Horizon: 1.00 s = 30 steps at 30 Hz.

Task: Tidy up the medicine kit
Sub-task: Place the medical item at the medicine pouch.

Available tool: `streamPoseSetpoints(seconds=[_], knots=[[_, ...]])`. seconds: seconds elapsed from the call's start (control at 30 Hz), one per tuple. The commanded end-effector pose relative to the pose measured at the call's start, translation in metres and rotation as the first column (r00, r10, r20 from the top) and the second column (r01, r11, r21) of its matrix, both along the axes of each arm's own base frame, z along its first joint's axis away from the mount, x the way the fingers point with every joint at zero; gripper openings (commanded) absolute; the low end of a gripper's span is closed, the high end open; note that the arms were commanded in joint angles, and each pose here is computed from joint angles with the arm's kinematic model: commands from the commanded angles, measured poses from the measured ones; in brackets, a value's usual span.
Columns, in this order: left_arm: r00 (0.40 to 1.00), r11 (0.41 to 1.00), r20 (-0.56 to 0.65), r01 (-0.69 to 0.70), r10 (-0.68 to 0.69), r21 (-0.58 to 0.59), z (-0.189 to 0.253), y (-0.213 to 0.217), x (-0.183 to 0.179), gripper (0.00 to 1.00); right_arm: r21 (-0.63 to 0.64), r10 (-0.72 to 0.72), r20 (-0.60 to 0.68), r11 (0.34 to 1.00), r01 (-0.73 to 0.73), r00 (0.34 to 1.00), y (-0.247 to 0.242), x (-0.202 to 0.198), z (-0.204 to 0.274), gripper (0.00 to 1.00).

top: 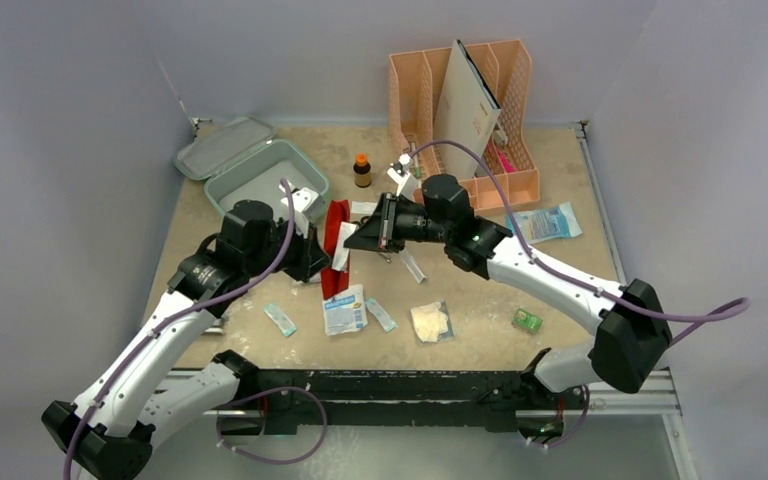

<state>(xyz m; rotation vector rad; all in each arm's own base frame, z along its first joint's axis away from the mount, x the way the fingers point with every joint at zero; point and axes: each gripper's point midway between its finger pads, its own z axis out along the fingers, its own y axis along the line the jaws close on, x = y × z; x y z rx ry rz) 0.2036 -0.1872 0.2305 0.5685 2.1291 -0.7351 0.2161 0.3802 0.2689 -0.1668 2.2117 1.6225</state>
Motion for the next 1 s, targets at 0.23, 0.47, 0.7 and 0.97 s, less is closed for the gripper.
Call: streamPoseSetpoints(seconds=[0.23,0.47,0.7,0.97], knots=[[0.998,0.998,0.036,0.048,-0.046,-0.042,0.007,-0.011,0.003,0.0,-0.033,-0.024,0.04,0.999,0.025,0.999,0.004,0.009,0.007,0.0],[0.998,0.998,0.025,0.052,-0.051,-0.043,0.006,-0.013,0.004,0.0,-0.185,-0.024,0.05,0.982,0.032,0.998,0.005,0.004,-0.011,0.0],[0.999,0.999,0.023,0.035,-0.034,-0.036,0.004,-0.012,0.007,0.0,-0.379,-0.041,0.123,0.921,0.085,0.992,-0.006,0.003,-0.026,0.0],[0.999,0.999,0.047,0.029,-0.028,-0.033,0.001,-0.012,0.013,0.0,-0.099,0.161,0.196,0.985,-0.144,0.967,0.012,-0.035,0.023,0.0]])
